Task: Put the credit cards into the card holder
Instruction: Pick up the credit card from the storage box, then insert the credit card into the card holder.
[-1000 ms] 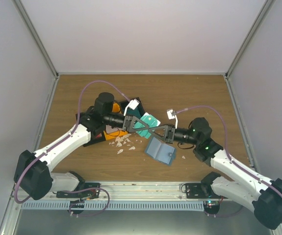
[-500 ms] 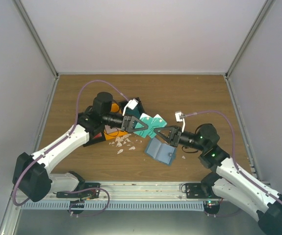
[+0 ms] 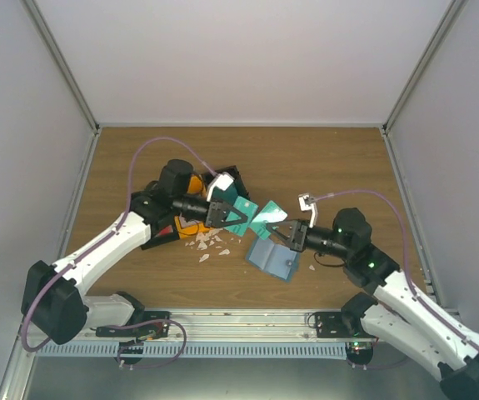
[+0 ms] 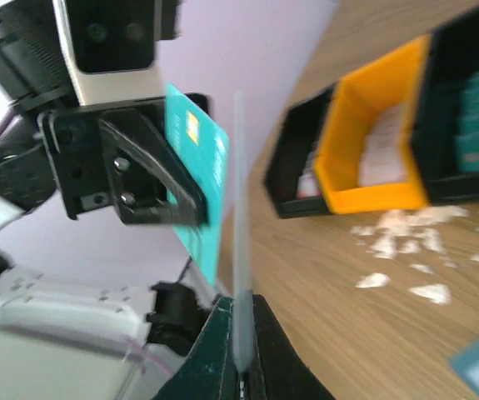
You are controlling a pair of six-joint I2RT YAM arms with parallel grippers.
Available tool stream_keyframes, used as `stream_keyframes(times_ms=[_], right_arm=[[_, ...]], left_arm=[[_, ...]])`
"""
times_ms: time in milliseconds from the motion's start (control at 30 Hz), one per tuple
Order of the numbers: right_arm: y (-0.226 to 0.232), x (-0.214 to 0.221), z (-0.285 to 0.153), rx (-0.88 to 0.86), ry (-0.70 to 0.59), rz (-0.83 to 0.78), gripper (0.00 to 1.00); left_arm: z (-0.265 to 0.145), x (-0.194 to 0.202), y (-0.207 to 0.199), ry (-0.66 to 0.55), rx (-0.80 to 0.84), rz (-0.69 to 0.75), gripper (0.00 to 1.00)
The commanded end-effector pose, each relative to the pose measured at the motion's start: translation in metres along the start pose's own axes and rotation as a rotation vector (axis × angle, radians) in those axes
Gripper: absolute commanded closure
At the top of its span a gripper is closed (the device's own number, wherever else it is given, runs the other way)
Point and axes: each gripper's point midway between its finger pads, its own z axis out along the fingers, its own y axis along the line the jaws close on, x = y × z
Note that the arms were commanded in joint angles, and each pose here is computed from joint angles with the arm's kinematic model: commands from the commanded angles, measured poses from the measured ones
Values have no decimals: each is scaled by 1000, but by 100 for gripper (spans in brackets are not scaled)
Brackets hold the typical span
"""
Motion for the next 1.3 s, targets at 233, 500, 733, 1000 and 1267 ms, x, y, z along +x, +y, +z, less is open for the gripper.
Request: stream_keyframes(times_ms=[233,500,733,1000,1267], right_arm=[[-28,9,-24,159,-9,45,99],[-73,45,-23,309,162,189,100],[-117,79,-17,339,318,349,100],[-146,109,-17,308,410,476,100],[-173,113,-20,342,419,530,99]], left_arm=[[-29,-10,30,-77,-150,18,100],[-3,20,58,-35,-221,-47,100],[48,49,90,71,-321,-68,100],[93,80,134,212,-384,-108,100],[93,95,184,258,-576,-128,100]])
